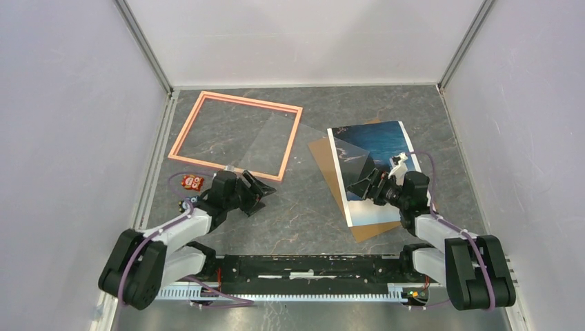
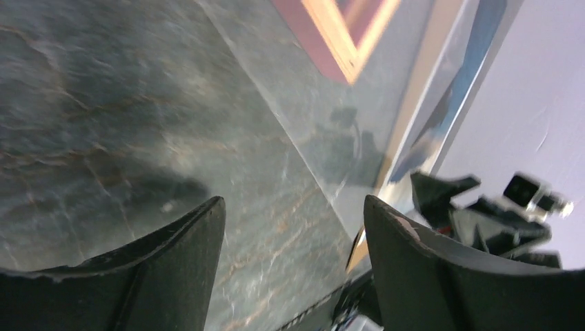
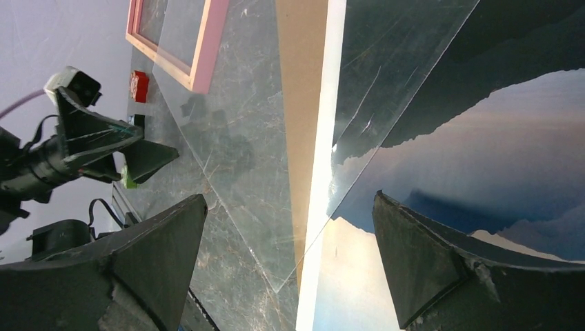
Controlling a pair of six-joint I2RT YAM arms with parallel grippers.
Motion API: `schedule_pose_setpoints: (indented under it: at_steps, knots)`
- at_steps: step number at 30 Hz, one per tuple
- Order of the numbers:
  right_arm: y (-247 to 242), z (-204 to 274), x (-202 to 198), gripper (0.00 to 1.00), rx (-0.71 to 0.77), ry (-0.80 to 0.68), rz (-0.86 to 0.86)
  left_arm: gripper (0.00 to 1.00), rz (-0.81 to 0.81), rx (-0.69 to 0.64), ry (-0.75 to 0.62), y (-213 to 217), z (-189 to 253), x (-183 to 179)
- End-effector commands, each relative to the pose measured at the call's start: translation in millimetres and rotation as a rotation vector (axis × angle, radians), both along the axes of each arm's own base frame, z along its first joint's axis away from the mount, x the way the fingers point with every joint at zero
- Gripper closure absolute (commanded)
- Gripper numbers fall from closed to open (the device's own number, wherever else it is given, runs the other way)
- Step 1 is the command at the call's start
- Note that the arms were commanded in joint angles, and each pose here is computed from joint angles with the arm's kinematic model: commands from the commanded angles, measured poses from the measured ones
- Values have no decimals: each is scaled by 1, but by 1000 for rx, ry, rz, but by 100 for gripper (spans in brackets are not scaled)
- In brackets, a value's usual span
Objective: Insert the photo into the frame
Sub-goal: Pick up the photo frame item at the center of the board.
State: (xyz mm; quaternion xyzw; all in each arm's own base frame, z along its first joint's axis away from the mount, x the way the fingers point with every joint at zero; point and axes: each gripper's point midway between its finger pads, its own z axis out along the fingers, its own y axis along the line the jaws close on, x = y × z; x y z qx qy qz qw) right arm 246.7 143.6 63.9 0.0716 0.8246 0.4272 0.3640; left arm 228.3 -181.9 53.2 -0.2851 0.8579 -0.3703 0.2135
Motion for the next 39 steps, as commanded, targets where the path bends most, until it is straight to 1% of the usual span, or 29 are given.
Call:
schedule_pose_setpoints:
  at_steps: [1, 2, 4, 5, 8, 13, 14, 17, 18, 19, 20, 22, 25, 29, 32, 35, 37, 39]
  knots:
    - [-2, 3, -2, 4, -26, -45, -2, 26, 241, -159, -105, 2, 9, 43]
    - [-3, 3, -3, 4, -27, -50, -2, 32, 254, -179, -99, 1, 4, 45]
    - [-3, 4, -5, 4, -35, -60, 0, 40, 254, -198, -117, -4, 1, 52]
    - [-4, 3, -6, 3, -40, -63, 0, 42, 251, -200, -110, -6, -2, 54]
    - [-4, -2, -10, 3, -44, -56, 3, 45, 268, -229, -89, -11, -13, 57]
    - [-3, -8, -14, 3, -32, -48, 9, 56, 322, -334, -169, -9, -7, 65]
    - [-2, -8, -15, 3, -26, -46, 15, 59, 329, -349, -165, -9, -11, 65]
    - [3, -8, -18, 3, 1, -46, 44, 70, 336, -448, -179, -11, -4, 67]
    - [7, -6, -20, 3, 13, -51, 61, 74, 335, -493, -171, -12, -2, 68]
    - [10, -4, -21, 3, 23, -60, 74, 77, 320, -529, -129, -15, -4, 67]
    - [13, -3, -22, 3, 32, -62, 82, 80, 306, -543, -105, -16, -7, 69]
    - [17, -1, -22, 3, 35, -67, 85, 83, 300, -540, -115, -12, -6, 70]
    - [19, -2, -21, 3, 39, -54, 84, 90, 307, -530, -211, 2, 15, 76]
    - [24, 3, -18, 3, 91, -47, 62, 92, 317, -549, -205, 12, 20, 83]
    - [33, 7, -15, 3, 162, -4, 21, 96, 324, -578, -175, 12, 17, 82]
    - [48, 21, -13, 4, 257, 8, 17, 98, 303, -599, -159, 8, 17, 86]
    - [52, 26, -9, 6, 313, 33, -18, 98, 294, -603, -165, 7, 19, 87]
    - [53, 36, -3, 10, 370, 23, -51, 98, 286, -601, -181, 7, 23, 86]
